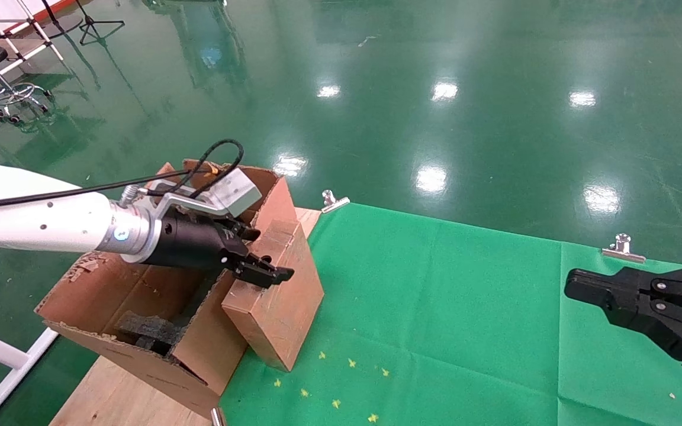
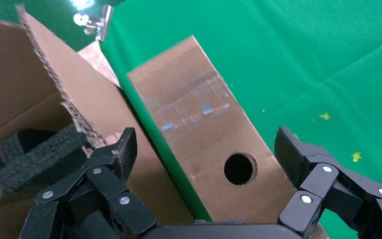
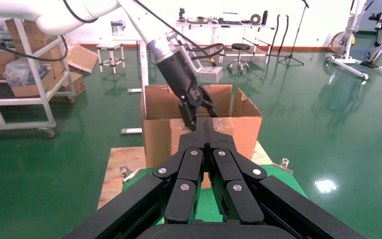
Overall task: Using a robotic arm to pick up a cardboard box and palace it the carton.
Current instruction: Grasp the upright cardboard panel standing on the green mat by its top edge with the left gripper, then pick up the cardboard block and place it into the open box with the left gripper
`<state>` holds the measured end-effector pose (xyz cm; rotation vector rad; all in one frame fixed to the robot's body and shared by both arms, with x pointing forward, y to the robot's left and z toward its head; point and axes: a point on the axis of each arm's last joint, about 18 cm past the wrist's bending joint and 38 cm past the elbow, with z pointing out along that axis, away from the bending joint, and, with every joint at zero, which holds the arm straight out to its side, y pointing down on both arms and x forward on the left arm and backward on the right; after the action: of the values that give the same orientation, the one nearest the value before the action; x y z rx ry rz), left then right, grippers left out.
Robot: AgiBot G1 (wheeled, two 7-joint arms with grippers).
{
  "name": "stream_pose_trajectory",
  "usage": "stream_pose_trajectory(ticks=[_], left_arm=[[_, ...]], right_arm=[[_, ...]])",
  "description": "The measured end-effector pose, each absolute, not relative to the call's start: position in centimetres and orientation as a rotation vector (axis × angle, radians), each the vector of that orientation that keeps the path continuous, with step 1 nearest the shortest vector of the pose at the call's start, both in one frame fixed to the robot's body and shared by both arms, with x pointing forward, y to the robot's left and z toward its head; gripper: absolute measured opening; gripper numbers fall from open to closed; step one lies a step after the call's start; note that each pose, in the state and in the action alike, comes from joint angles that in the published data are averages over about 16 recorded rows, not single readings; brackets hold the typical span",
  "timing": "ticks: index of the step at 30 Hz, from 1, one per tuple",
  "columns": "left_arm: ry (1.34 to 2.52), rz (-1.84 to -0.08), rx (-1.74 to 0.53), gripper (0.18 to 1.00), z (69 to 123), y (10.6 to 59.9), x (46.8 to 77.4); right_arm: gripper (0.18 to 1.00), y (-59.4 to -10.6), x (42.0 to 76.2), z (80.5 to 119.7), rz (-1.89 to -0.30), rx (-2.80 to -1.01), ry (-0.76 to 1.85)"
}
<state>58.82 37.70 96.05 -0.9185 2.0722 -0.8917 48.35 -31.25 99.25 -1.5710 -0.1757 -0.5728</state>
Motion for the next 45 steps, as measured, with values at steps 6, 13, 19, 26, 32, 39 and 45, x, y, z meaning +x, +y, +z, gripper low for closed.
stream_pose_trajectory(ticks=[6,13,19,26,32,39,45], left_arm=[[2.066,-0.888,-0.915,0.997,96.1,37.8,58.9],[2.066,-0.891,-0.917,0.968,96.1,37.8,58.9],[2.068,-0.893,-0.919,0.910,96.1,37.8,58.8],[2.071,-0.895,-0.917,0.795,96.2,37.7,58.9],[2.075,-0.903,-0.877,0.667,96.8,37.7,58.7],[2.057,-0.966,-0.786,0.522,99.4,38.2,57.8],[1.973,-1.065,-0.683,0.456,104.1,39.9,55.8]], right_arm=[[0.201,-31.3,48.3,99.2,-0.573,-1.571,-0.175],[0.238,-31.3,48.3,99.2,-0.573,-1.571,-0.175],[0.304,-31.3,48.3,99.2,-0.573,-1.571,-0.175],[0.433,-31.2,48.3,99.2,-0.573,-1.571,-0.175],[0.574,-31.2,48.3,99.2,-0.573,-1.571,-0.175],[0.736,-31.3,48.3,99.2,-0.573,-1.571,-0.175],[0.850,-31.3,48.3,99.2,-0.573,-1.571,-0.175]])
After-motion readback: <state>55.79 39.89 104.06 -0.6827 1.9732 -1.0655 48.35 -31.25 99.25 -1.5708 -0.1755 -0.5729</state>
